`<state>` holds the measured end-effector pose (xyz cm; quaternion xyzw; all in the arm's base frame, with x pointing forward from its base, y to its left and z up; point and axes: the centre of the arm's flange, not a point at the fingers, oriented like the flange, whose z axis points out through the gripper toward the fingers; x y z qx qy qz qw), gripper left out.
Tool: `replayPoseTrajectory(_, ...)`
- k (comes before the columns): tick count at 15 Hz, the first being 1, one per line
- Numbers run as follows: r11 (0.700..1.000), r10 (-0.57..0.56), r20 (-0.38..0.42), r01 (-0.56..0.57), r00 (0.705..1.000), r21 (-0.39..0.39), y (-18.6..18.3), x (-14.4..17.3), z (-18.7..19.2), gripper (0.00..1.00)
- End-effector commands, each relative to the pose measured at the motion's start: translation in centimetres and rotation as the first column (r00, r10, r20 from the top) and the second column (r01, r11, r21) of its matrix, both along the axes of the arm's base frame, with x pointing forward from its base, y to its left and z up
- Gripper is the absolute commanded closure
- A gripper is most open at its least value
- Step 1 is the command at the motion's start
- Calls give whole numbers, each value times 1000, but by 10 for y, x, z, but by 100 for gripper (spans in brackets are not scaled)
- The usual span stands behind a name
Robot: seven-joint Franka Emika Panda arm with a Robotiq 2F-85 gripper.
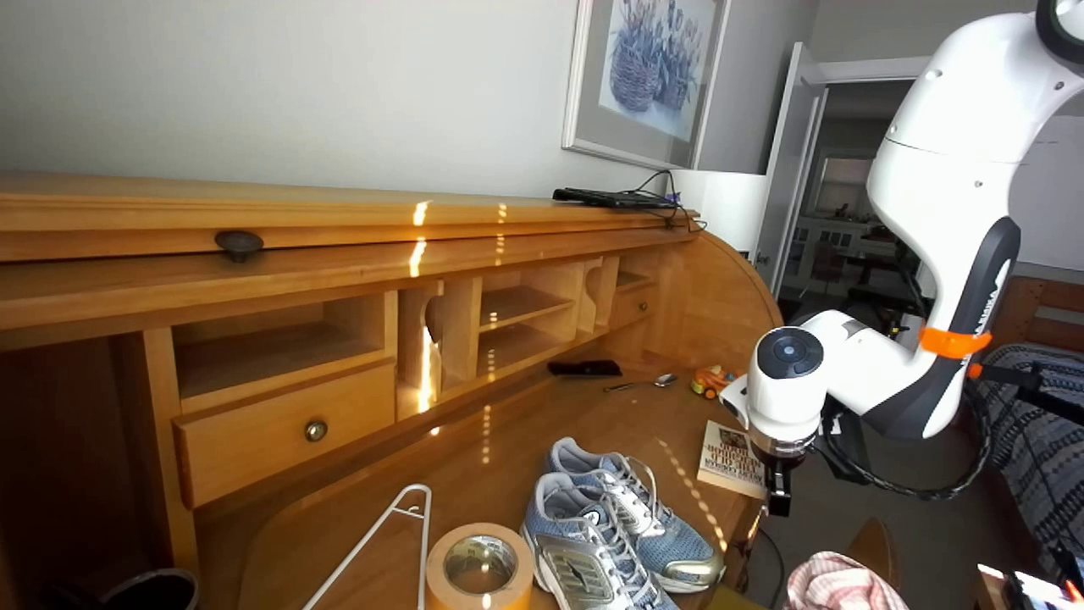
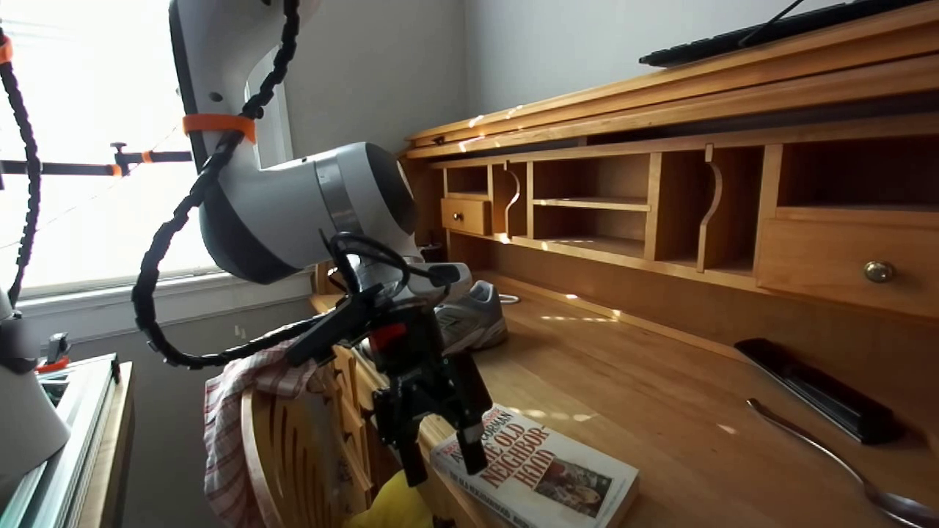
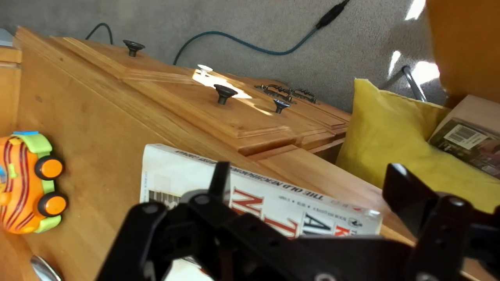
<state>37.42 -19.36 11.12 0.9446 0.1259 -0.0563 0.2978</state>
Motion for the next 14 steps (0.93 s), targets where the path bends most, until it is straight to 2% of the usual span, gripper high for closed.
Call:
replayPoseTrajectory(1, 1000, 12, 21, -12, 1000, -1, 0, 0, -14, 0)
replayPoseTrajectory(9, 999, 35, 54, -35, 998, -13, 6, 7, -17, 0)
replayPoseTrajectory(11, 999, 38, 59, -37, 998, -15, 7, 9, -17, 3)
replayPoseTrajectory(12, 999, 39, 62, -38, 997, -16, 7, 9, -18, 26)
replayPoseTrajectory(14, 999, 38, 65, -37, 997, -17, 7, 10, -18, 29)
